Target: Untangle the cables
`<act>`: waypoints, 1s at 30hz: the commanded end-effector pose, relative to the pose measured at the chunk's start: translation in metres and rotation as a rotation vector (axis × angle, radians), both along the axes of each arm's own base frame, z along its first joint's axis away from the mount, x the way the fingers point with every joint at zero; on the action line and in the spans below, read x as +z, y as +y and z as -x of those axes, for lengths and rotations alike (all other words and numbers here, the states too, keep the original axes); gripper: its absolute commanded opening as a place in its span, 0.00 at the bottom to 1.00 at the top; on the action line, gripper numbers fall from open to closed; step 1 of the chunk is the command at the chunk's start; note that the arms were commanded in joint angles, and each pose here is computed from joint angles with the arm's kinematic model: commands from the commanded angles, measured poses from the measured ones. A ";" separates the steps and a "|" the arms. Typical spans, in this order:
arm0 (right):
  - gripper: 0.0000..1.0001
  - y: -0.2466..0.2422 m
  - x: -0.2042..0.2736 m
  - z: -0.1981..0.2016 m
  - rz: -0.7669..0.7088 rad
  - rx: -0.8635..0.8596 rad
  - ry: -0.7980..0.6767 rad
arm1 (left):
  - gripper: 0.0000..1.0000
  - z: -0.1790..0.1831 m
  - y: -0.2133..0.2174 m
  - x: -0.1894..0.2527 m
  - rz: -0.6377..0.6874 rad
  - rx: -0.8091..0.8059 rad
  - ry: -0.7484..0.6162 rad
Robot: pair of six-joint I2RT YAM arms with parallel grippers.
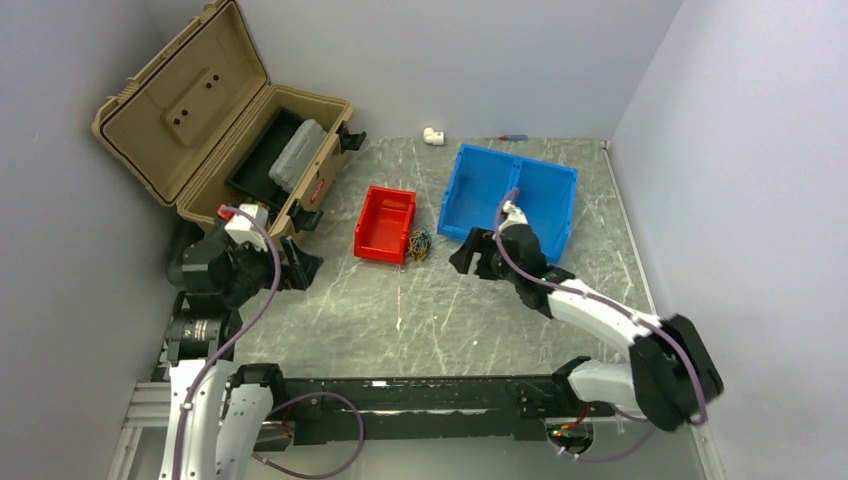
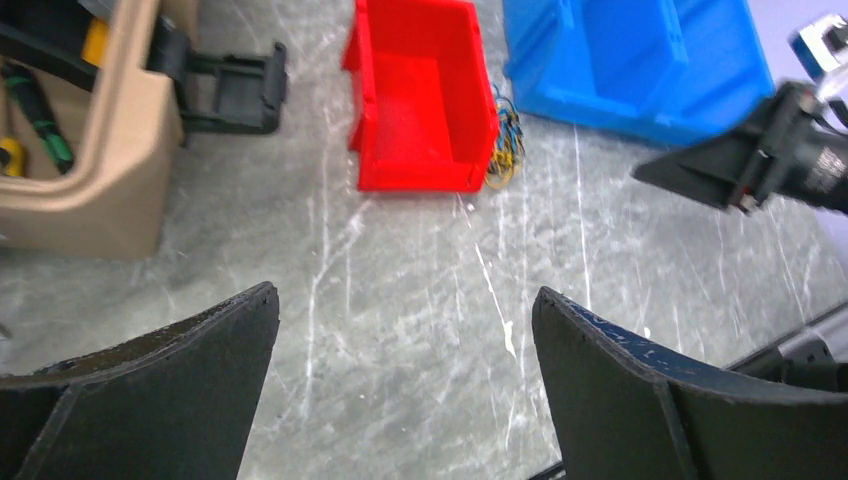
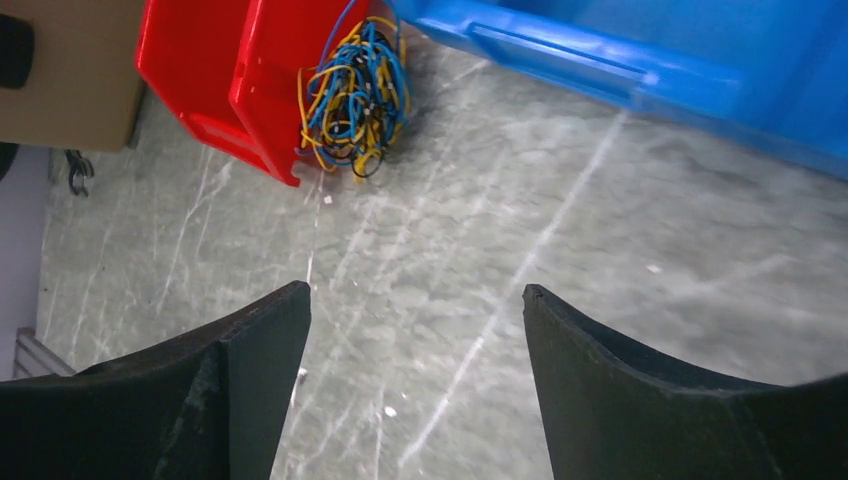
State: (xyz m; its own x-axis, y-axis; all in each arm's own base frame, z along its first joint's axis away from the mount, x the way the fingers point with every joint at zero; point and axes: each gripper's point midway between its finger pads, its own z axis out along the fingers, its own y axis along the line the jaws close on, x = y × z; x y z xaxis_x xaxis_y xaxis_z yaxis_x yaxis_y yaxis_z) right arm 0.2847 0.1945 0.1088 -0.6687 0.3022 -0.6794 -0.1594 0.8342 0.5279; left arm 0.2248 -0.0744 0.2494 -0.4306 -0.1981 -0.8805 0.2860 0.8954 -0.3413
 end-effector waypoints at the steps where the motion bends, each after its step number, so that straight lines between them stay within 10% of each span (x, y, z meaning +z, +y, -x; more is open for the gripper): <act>1: 0.77 0.048 0.033 -0.039 -0.125 0.015 -0.114 | 0.99 0.008 -0.023 0.002 0.046 -0.142 -0.082; 23: 0.47 0.111 -0.058 -0.094 -0.152 -0.009 0.013 | 0.99 0.016 -0.035 0.001 0.065 -0.212 -0.115; 30: 0.05 0.105 -0.053 -0.084 -0.145 -0.005 0.013 | 0.99 0.013 -0.039 -0.004 0.078 -0.234 -0.082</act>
State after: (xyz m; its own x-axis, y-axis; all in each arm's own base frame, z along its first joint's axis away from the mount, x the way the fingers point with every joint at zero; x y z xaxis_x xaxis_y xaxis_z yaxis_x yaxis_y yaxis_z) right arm 0.3641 0.2968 0.0290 -0.7209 0.3730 -0.5842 -0.1096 0.7709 0.6275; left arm 0.2095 -0.1070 0.2404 -0.4107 -0.1714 -0.8955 0.4727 0.7999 -0.3699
